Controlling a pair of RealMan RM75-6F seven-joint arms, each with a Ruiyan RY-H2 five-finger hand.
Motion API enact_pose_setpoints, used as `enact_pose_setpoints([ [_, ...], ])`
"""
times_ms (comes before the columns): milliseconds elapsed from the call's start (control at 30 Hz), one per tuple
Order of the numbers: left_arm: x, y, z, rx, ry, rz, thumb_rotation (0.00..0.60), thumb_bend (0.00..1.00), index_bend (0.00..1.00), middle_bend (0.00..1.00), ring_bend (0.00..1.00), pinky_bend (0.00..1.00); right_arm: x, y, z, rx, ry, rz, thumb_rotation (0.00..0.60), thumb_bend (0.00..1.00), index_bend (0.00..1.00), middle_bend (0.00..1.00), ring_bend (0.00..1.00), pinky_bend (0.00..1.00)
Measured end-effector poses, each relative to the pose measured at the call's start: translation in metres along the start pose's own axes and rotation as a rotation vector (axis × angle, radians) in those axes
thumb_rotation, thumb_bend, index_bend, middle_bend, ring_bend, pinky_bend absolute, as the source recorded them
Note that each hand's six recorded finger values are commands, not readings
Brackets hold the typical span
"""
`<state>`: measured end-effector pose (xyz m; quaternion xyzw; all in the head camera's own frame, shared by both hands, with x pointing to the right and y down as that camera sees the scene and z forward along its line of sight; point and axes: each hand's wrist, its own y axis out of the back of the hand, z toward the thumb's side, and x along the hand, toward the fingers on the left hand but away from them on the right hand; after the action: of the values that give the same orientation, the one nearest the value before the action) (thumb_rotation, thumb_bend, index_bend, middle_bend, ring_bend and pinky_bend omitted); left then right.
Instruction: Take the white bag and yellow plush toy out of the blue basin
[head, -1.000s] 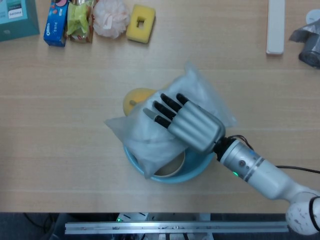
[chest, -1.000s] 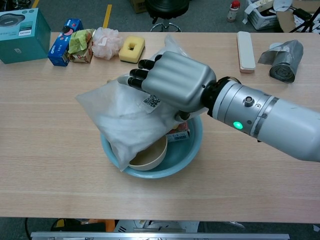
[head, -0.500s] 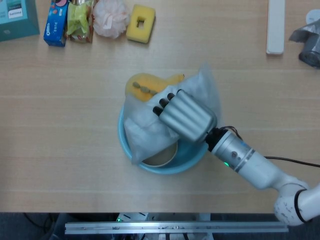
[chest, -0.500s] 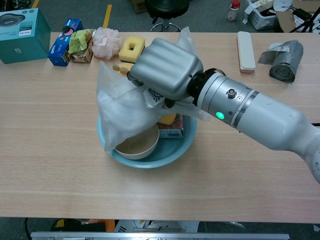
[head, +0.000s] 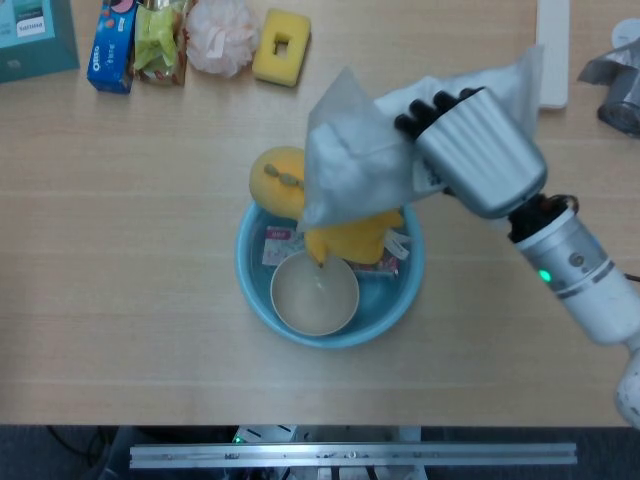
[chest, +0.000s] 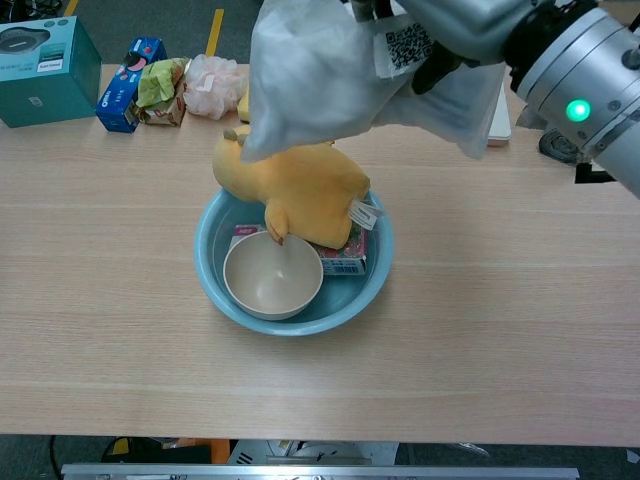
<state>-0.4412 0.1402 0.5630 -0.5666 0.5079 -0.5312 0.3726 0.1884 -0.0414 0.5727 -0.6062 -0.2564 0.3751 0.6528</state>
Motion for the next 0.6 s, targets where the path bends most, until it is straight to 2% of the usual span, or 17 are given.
enact_pose_setpoints([
  [167, 0.001, -0.002, 0.002, 0.001, -0.006, -0.004, 0.600, 0.24, 0.33, 0.29, 0.19, 0.16, 0.000, -0.012, -0.040, 0.034, -0.110, 0.049, 0.600, 0.32, 0.69, 0.62, 0.65, 0.82],
  [400, 0.004, -0.005, 0.005, 0.003, -0.013, -0.013, 0.600, 0.24, 0.33, 0.29, 0.19, 0.16, -0.006, -0.046, -0.079, 0.050, -0.232, 0.155, 0.600, 0.30, 0.66, 0.57, 0.61, 0.83],
  [500, 0.003, -0.004, 0.004, 0.005, -0.010, -0.011, 0.600, 0.24, 0.33, 0.29, 0.19, 0.16, -0.013, -0.059, -0.085, 0.051, -0.267, 0.182, 0.600, 0.29, 0.57, 0.53, 0.57, 0.80],
  [600, 0.002, -0.004, 0.003, 0.010, -0.003, -0.014, 0.600, 0.24, 0.33, 0.29, 0.19, 0.16, -0.017, -0.071, -0.085, 0.049, -0.287, 0.224, 0.600, 0.27, 0.39, 0.44, 0.48, 0.71],
])
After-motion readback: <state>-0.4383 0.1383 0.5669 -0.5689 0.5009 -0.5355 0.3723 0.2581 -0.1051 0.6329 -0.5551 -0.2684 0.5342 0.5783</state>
